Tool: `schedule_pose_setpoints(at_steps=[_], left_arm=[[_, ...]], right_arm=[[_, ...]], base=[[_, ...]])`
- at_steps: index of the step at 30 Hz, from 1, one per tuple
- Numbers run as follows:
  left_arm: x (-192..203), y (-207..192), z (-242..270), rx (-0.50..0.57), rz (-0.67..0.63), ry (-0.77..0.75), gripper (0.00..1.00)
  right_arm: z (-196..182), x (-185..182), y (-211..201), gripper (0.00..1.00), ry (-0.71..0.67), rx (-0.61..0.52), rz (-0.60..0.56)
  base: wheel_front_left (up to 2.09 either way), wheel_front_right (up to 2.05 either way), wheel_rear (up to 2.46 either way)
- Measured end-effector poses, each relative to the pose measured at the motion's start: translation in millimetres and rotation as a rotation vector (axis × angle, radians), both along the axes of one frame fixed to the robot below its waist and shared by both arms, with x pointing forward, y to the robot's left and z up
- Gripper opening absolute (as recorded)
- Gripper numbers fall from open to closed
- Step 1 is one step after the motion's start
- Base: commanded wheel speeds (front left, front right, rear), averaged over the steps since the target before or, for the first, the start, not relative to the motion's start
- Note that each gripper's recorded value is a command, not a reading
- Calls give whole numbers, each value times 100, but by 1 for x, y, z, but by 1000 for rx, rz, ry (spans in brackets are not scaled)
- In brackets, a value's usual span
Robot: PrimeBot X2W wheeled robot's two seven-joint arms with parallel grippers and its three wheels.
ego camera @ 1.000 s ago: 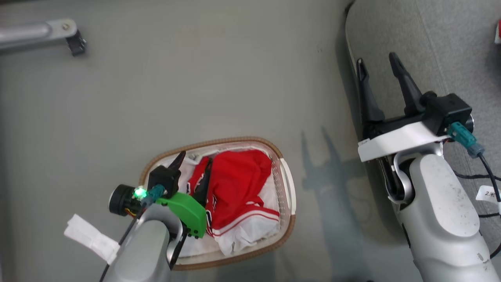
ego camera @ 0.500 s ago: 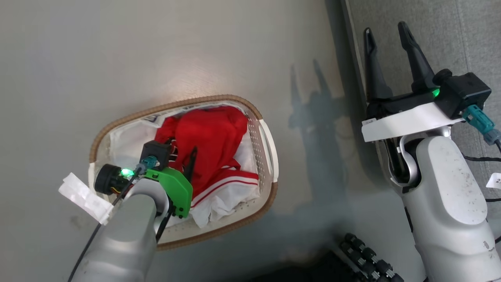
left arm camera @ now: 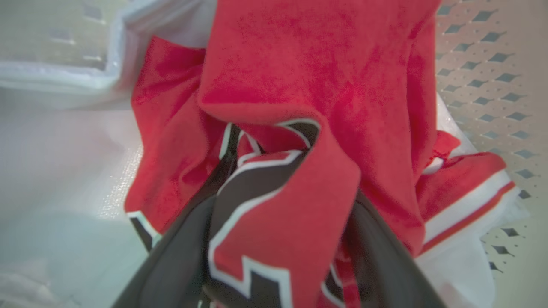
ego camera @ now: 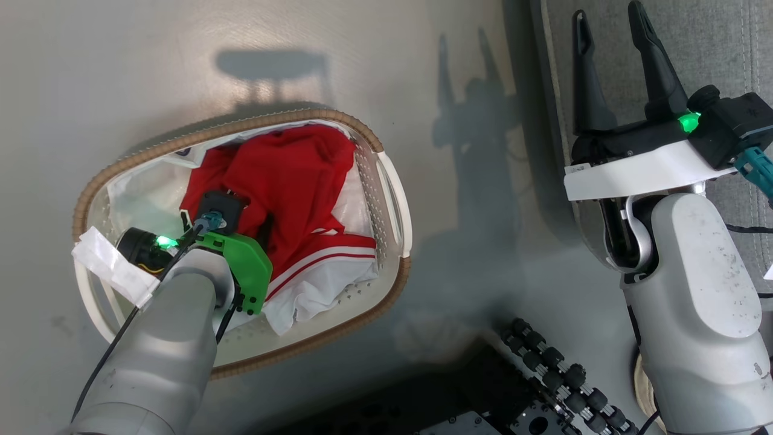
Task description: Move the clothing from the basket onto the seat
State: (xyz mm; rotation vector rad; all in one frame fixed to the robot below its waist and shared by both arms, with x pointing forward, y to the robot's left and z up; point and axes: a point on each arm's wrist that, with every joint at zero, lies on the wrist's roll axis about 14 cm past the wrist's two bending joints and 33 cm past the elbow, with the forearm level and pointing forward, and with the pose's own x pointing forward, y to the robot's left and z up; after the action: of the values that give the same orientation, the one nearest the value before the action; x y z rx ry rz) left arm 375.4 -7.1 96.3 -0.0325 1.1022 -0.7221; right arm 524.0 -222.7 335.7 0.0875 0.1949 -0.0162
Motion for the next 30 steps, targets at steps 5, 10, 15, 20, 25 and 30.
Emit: schedule_pose_setpoints(at_steps=[5,10,15,20,25,30], left_arm=[[-11,-3,-13,32,-59,29,100],[-17,-1,-18,60,-95,41,57],[-11,7,-18,82,-78,41,0],[1,7,-1,60,-32,4,0],[18,12,22,41,10,-64,0],[34,15,53,14,60,-138,0]], right_arm=[[-7,-3,-5,100,16,-6,-11],[-10,-4,-7,100,22,-8,-16],[-9,-5,-7,100,26,-1,-17],[4,-4,-5,100,5,4,-15],[23,-3,-1,100,-27,1,-7],[39,-8,5,100,-44,12,2]], base=[[0,0,0],[0,0,0],[0,0,0],[0,0,0],[0,0,0],[0,0,0]])
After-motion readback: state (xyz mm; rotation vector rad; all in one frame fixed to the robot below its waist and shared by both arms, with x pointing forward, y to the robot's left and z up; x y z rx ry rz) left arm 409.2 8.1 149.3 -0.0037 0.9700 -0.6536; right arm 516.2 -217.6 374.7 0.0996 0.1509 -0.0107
